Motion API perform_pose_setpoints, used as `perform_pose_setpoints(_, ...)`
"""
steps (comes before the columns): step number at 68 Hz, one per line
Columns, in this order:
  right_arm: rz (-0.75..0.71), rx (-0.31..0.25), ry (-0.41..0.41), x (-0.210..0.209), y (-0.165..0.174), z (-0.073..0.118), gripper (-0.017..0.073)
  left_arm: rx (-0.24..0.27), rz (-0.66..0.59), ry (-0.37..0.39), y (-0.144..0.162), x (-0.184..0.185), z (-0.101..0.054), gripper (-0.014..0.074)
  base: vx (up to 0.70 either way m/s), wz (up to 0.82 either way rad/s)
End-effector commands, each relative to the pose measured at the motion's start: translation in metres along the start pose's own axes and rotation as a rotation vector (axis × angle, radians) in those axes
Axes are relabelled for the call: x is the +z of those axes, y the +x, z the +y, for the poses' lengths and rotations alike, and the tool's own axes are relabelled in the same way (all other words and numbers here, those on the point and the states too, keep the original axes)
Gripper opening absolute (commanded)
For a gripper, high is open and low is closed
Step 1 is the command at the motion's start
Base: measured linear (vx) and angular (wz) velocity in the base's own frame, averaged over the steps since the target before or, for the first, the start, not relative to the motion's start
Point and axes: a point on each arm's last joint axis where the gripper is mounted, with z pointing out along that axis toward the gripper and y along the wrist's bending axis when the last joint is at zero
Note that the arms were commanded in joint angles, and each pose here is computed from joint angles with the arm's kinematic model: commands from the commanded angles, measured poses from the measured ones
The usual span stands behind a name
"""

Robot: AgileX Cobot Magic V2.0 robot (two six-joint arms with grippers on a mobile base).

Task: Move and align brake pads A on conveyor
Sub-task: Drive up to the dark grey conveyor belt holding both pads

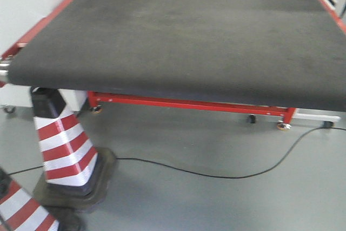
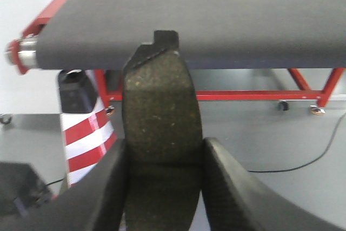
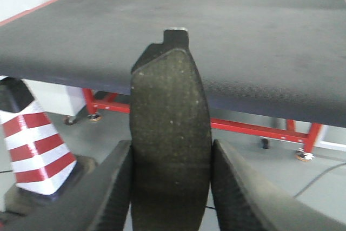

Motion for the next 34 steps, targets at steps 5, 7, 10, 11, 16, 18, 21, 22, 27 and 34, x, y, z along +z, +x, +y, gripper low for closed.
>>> perform_pose_setpoints(5, -0.126, -0.014, -0.013, -0.0034, -0.0189, 0.0014, -0.0004, -0.007, -0.117, -0.001, -0.0174, -0.0031, 0.0002, -0.0006, 0.07, -0.33)
perform_pose_setpoints(7, -0.126, -0.014, -0.013, -0.0034, -0.0189, 0.0014, -0.0004, -0.007, -0.117, -0.001, -0.0174, -0.0031, 0.0002, -0.0006, 0.06, -0.29)
perform_pose_setpoints(10, -0.126, -0.014, -0.013, -0.0034, -0.0189, 0.0014, -0.0004, -0.007, -0.117, -0.001, -0.0174, -0.0031, 0.0002, -0.0006, 0.06, -0.26)
perform_pose_setpoints(11, -0.126, -0.014, -0.013, -0.0034, -0.0189, 0.0014, -0.0004, -0.007, -0.117, -0.001, -0.0174, -0.0031, 0.0002, -0.0006, 0.06, -0.24)
perform_pose_setpoints(16, -0.126, -0.014, -0.013, -0.0034, -0.0189, 0.0014, -0.0004, -0.007, -0.117, -0.001, -0.0174, -0.0031, 0.0002, -0.0006, 0.06, -0.21)
perform_pose_setpoints(18, -0.126, -0.014, -0.013, -0.0034, -0.0189, 0.0014, -0.0004, -0.007, -0.117, -0.001, -0.0174, -0.0031, 0.0002, -0.0006, 0.06, -0.18)
perform_pose_setpoints(21, -0.126, -0.014, -0.013, -0.0034, -0.0189, 0.0014, -0.0004, -0.007, -0.117, -0.001, -0.0174, -0.0031, 0.0002, -0.0006, 0.07, -0.17)
perform_pose_setpoints(22, -0.126, -0.014, -0.013, -0.0034, -0.0189, 0.0014, -0.0004, -0.007, -0.117, -0.001, -0.0174, -0.0031, 0.0002, -0.0006, 0.07, -0.17)
perform_pose_setpoints(27, -0.126, -0.014, -0.013, -0.0034, -0.0189, 0.0014, -0.0004, -0.007, -0.117, -0.001, -0.0174, -0.0031, 0.0002, -0.0006, 0.07, -0.17)
perform_pose_setpoints(34, -0.126, -0.014, -0.013, -0.0034, -0.0189, 0.0014, -0.0004, -0.007, -0.117, -0.001, -0.0174, -0.0031, 0.0002, -0.0006, 0.09, -0.17)
